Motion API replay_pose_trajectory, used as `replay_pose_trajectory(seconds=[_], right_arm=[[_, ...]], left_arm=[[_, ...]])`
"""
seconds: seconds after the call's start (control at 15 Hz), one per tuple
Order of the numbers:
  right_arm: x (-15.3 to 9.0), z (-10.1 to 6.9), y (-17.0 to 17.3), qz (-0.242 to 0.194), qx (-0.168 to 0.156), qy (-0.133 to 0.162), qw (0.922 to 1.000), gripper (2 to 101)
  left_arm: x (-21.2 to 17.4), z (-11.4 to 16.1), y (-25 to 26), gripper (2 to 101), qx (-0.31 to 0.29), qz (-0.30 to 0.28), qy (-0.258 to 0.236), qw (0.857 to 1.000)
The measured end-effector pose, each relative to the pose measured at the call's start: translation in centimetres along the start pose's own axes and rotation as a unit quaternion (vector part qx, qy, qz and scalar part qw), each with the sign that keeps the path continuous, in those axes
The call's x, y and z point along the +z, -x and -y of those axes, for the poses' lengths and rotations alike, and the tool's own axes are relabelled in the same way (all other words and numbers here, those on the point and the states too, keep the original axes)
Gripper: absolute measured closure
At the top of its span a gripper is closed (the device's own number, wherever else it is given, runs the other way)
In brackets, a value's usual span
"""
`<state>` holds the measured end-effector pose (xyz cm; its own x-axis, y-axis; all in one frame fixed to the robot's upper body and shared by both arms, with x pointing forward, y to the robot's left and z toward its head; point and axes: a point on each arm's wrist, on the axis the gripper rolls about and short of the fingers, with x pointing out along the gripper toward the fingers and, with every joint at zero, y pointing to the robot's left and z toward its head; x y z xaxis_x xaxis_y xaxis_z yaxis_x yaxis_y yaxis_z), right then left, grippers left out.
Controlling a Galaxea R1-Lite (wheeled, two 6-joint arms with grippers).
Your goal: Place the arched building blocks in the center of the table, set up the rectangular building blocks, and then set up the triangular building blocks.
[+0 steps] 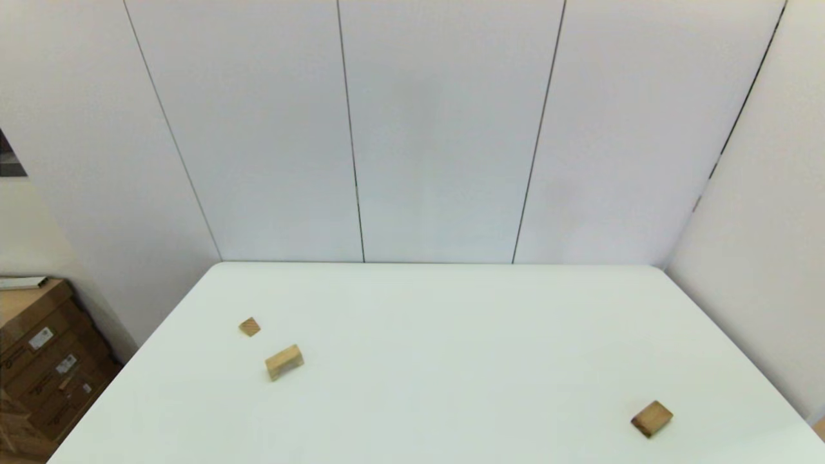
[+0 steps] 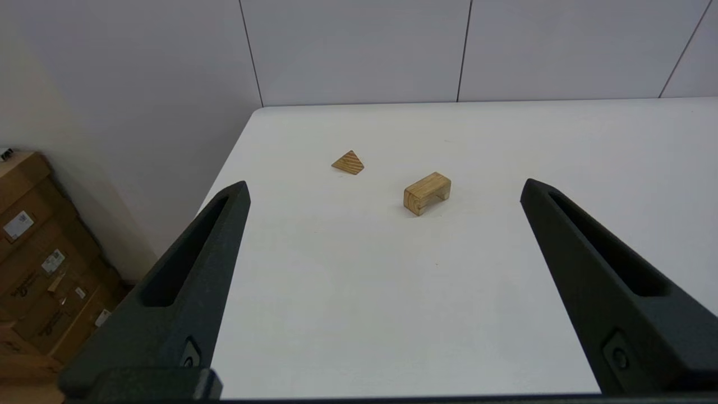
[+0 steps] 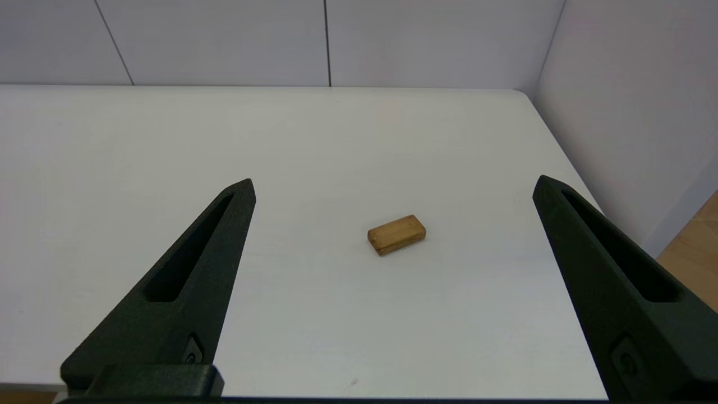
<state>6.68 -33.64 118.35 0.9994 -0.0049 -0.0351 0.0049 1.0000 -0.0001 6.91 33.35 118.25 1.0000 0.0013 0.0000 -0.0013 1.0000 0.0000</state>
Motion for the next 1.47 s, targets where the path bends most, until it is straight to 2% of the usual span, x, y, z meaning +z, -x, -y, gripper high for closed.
replay_pose_trajectory(seconds=[0.27, 0.47, 0.67, 0.93, 1.2, 1.47], right_arm=[[0.0, 0.0, 0.0, 0.0, 0.0, 0.0, 1.0, 4.3], [0.0, 0.0, 0.0, 0.0, 0.0, 0.0, 1.0, 4.3], [0.0, 0.0, 0.0, 0.0, 0.0, 0.0, 1.0, 4.3], [0.0, 0.0, 0.0, 0.0, 0.0, 0.0, 1.0, 4.3], [0.0, 0.0, 0.0, 0.0, 0.0, 0.0, 1.0, 4.3], [0.0, 0.0, 0.0, 0.0, 0.0, 0.0, 1.0, 4.3]], left_arm=[[1.0, 0.0, 0.3, 5.4, 0.005, 0.013, -0.003, 1.0], [3.9, 0.0, 1.3, 5.4, 0.008, 0.022, -0.003, 1.0], [7.3, -0.1, 0.8, 5.4, 0.014, -0.003, 0.006, 1.0], [10.8, -0.1, -3.9, 5.4, 0.023, -0.112, 0.03, 0.993], [11.9, -0.1, -11.0, 5.4, 0.025, -0.23, 0.034, 0.972], [12.1, 0.1, -16.7, 5.4, 0.009, -0.293, 0.025, 0.956]])
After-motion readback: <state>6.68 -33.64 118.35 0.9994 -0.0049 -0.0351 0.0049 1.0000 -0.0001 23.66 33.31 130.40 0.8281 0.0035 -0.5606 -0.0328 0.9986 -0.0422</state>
